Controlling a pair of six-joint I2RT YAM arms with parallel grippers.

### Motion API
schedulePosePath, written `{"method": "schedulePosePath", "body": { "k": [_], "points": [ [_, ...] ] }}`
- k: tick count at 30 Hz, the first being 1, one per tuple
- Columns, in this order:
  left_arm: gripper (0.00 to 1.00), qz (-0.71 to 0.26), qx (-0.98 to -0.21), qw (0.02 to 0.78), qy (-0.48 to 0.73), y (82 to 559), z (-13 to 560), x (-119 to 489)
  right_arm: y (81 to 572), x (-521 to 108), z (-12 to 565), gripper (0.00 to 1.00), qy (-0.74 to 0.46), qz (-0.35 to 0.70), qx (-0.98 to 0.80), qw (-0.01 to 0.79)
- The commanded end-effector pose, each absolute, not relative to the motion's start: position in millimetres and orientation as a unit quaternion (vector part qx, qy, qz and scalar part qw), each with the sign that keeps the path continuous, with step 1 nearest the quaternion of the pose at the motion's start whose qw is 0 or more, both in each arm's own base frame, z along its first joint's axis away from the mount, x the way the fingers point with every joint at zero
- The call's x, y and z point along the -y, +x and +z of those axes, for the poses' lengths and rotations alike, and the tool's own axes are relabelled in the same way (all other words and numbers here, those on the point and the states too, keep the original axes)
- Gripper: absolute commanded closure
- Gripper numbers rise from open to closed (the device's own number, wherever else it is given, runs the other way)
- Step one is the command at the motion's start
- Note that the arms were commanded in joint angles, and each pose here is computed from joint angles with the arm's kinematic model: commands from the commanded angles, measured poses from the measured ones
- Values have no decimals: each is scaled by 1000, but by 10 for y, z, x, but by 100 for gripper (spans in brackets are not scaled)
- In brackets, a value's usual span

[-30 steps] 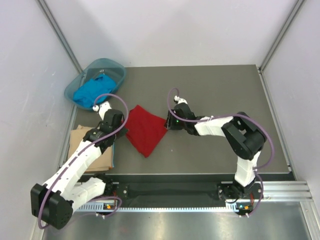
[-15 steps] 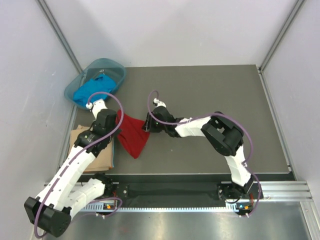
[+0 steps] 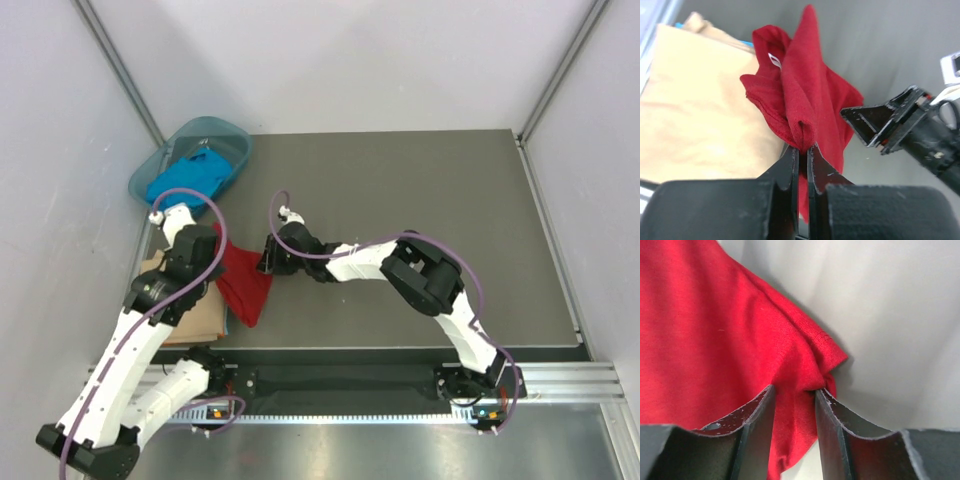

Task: Fold and stack the t-shirts
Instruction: Neatly place the folded tshirt to the corner

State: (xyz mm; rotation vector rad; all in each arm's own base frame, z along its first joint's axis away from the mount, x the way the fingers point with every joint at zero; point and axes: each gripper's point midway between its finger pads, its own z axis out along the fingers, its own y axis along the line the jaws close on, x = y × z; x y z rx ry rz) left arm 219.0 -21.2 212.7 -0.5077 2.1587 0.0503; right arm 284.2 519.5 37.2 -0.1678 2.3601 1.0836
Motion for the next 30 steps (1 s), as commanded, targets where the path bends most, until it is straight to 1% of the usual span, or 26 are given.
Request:
{"method": "schedulePosePath", "body": {
  "k": [1,6,7,8,11,13,14,15,16,17,19,24,25,27,28,30],
  "points": [
    [100,34,-842,467,-268,1982,2397,-25,2564,-5260,45,62,-81,381,-895,218],
    [100,9,-838,440,-322,1940,2319,41,2547,-5356,167,62,-94,402,-885,215],
    [100,11,-841,432,-327,1940,2248,53,2568,-5346,299,61,-92,410,-880,223],
    [100,6,-839,425,-338,1954,2212,76,2532,-5252,249,61,-91,404,-883,221],
    [100,-23,-831,429,-352,1983,2248,142,2597,-4998,411,61,-80,401,-879,243],
    [100,-17,-817,444,-367,1978,2339,67,2743,-4817,596,61,-64,406,-873,262],
    [100,-8,-815,444,-371,1958,2343,27,2719,-4663,491,60,-59,397,-880,256],
    [100,16,-814,440,-378,1898,2307,-59,2755,-4603,536,61,-51,404,-875,261],
    [100,27,-817,430,-383,1856,2245,-89,2841,-4497,649,61,-36,414,-870,266],
    [100,30,-816,422,-393,1837,2190,-92,2798,-4376,560,61,-29,410,-874,257],
    [100,30,-827,396,-399,1798,1967,-52,2864,-4269,678,61,-18,427,-866,261],
    [100,3,-842,339,-420,1851,1692,17,2847,-4035,719,61,-16,426,-865,266],
    [100,10,-829,334,-448,1854,1710,-105,2882,-3979,772,60,-12,426,-862,273],
    [100,15,-835,310,-454,1831,1683,-167,2879,-3873,719,60,-5,422,-864,273],
    [100,26,-820,304,-483,1820,1710,-309,2908,-3821,731,60,0,424,-863,274],
    [100,30,-830,269,-487,1808,1648,-375,2908,-3743,694,60,4,423,-864,272]
  ]
}}
